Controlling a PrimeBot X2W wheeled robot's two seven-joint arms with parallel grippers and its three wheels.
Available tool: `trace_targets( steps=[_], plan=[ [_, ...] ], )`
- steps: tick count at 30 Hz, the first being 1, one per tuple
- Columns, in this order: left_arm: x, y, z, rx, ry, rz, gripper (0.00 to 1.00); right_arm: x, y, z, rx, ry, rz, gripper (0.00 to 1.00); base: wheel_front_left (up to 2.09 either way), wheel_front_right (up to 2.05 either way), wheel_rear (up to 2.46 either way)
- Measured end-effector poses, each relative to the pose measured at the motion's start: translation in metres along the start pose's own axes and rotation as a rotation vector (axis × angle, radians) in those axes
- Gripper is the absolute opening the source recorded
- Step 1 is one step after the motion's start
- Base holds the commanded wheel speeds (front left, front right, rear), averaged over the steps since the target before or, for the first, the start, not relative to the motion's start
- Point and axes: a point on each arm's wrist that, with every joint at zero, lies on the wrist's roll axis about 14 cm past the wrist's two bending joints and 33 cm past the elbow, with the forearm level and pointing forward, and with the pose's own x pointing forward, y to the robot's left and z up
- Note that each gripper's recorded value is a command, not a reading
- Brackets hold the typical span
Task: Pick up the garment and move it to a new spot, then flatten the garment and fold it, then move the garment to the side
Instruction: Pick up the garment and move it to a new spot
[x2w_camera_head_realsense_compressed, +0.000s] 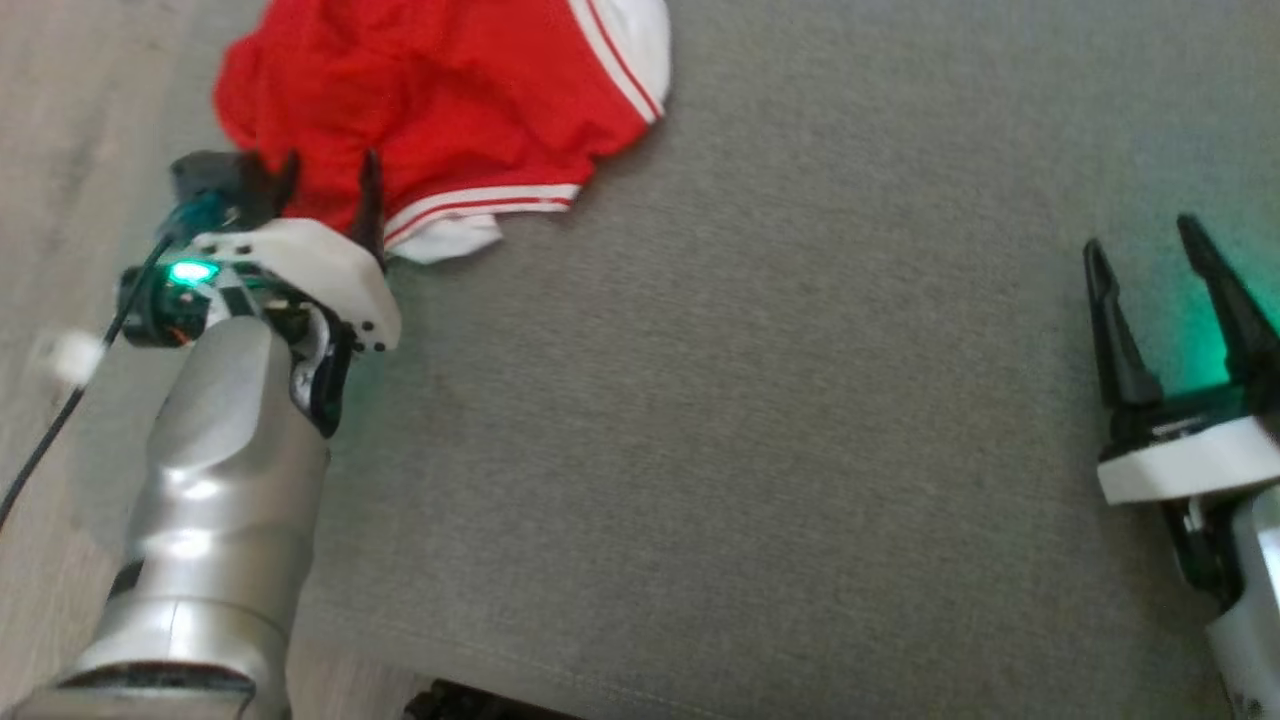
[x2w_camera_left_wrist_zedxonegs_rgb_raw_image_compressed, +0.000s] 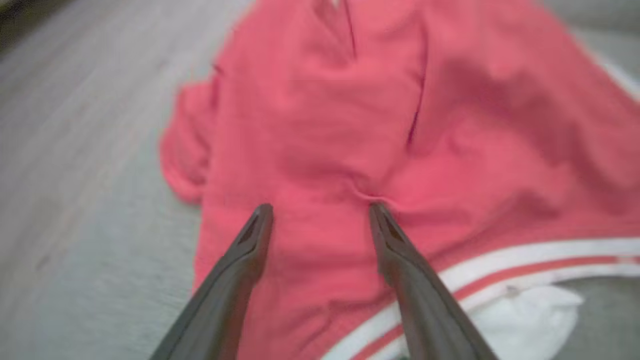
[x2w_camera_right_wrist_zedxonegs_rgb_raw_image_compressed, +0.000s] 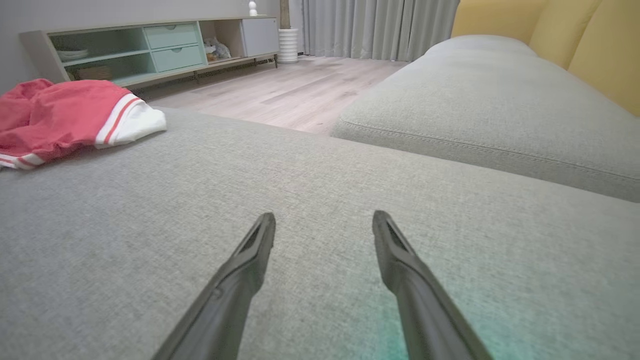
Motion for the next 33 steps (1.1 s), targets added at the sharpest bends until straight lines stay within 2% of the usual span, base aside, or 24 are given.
trace_targets(
  steps=[2,6,7,11,16,22,27,33],
  plan=[
    [0.009,-0.011,-0.025,-0.010,0.124,-0.028,1.00,0.000,-0.006,0.000,0.000,-0.009,-0.014,1.00,0.00,0.00,0.00],
    [0.025,-0.018,-0.018,-0.003,0.141,-0.051,1.00,-0.005,-0.018,-0.002,0.000,-0.009,-0.047,1.00,0.00,0.00,0.00],
    [0.027,-0.021,-0.017,0.015,0.138,-0.061,0.00,-0.005,-0.020,-0.001,0.000,-0.011,-0.055,1.00,0.00,0.00,0.00],
    [0.028,-0.038,-0.008,0.029,0.075,-0.109,0.00,-0.010,-0.023,0.002,0.008,-0.015,-0.081,1.00,0.00,0.00,0.00],
    [0.017,-0.035,0.010,0.062,-0.059,-0.127,0.00,-0.018,-0.022,0.008,0.021,-0.019,-0.107,1.00,0.00,0.00,0.00],
    [-0.009,-0.051,0.089,0.075,-0.335,-0.194,0.00,-0.044,-0.017,0.031,0.054,-0.059,-0.169,1.00,0.00,0.00,0.00],
    [-0.050,-0.095,0.162,0.100,-0.551,-0.322,0.00,-0.075,-0.014,0.054,0.072,-0.111,-0.231,1.00,0.00,0.00,0.00],
    [-0.115,-0.184,0.230,0.147,-0.745,-0.573,0.00,-0.130,-0.027,0.064,0.093,-0.142,-0.366,1.00,0.00,0.00,0.00]
  ],
)
